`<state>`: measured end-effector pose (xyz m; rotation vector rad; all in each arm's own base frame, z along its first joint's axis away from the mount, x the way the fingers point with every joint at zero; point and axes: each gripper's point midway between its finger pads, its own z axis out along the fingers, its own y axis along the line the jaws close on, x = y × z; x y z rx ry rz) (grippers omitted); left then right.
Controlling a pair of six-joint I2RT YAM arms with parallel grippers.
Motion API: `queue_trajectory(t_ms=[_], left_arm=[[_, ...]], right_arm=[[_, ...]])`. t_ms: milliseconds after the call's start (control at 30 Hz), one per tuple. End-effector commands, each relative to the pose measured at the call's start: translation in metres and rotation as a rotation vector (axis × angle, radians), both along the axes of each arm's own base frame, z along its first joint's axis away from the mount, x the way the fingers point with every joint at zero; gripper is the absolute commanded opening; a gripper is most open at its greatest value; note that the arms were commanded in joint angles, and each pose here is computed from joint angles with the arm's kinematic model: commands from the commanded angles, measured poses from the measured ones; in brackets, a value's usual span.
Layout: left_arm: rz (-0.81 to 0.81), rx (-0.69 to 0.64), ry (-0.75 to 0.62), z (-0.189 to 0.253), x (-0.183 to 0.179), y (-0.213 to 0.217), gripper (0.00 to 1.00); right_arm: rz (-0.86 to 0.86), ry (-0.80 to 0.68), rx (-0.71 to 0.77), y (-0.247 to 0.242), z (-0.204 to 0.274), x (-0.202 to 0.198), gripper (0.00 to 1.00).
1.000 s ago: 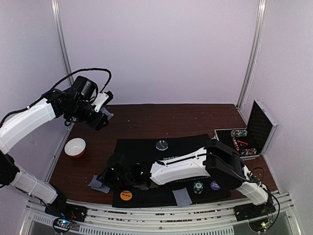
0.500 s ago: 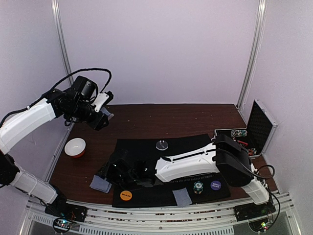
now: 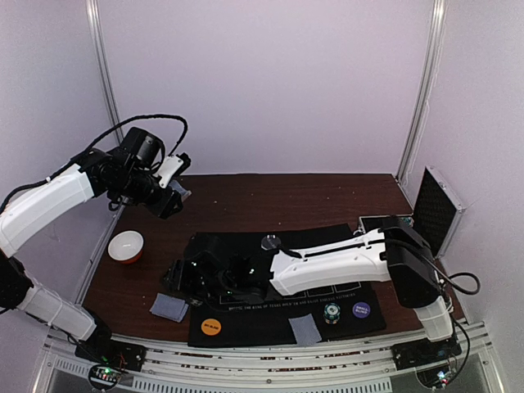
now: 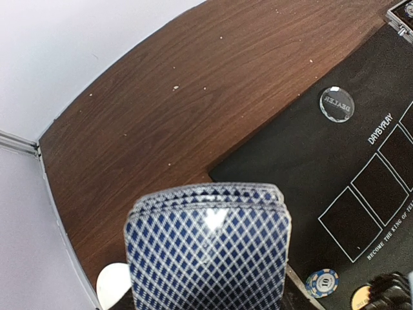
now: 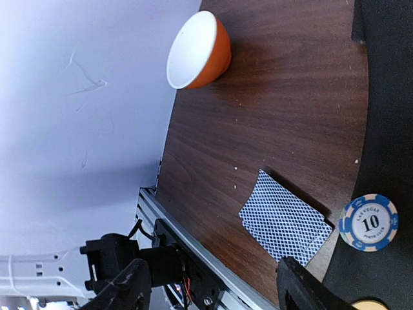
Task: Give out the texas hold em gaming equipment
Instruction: Pick up the poker card from the face-down deck piles.
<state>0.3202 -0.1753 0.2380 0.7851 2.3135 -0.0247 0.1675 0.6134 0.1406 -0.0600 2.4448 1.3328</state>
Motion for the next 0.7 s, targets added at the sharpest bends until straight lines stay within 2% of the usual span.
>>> queue_trajectory(t_ms=[0, 133, 233, 367, 433, 567, 667], left_arm=[[-0.024, -0.029, -0.049, 0.015, 0.01, -0.007, 0.49], [-0.047, -0.031, -0.034, 0.011, 0.009, -0.012, 0.49], [-0.089, -0.047, -0.032, 0.013, 0.006, -0.017, 0.49], [-0.208, -0.082, -0.02, 0.015, -0.01, -0.039, 0.49], [-0.297, -0.065, -0.033, 0.016, -0.024, -0.057, 0.49], [-0.531, 0.015, -0.091, 0.019, -0.069, -0.102, 0.49], [-0.665, 0.03, -0.114, 0.023, -0.097, -0.125, 0.49]], right_arm=[[0.076, -0.319, -0.041, -0.03, 0.087, 0.001, 0.7], [0.08, -0.492, -0.166, -0.084, 0.099, 0.01, 0.73], [0.085, -0.625, -0.259, -0.127, 0.12, 0.021, 0.85], [0.09, -0.703, -0.33, -0.178, 0.152, 0.05, 0.99], [0.068, -0.703, -0.281, -0.203, 0.175, 0.065, 1.0], [-0.019, -0.694, -0.086, -0.25, 0.213, 0.091, 1.0], [0.045, -0.65, 0.06, -0.263, 0.221, 0.089, 1.0]])
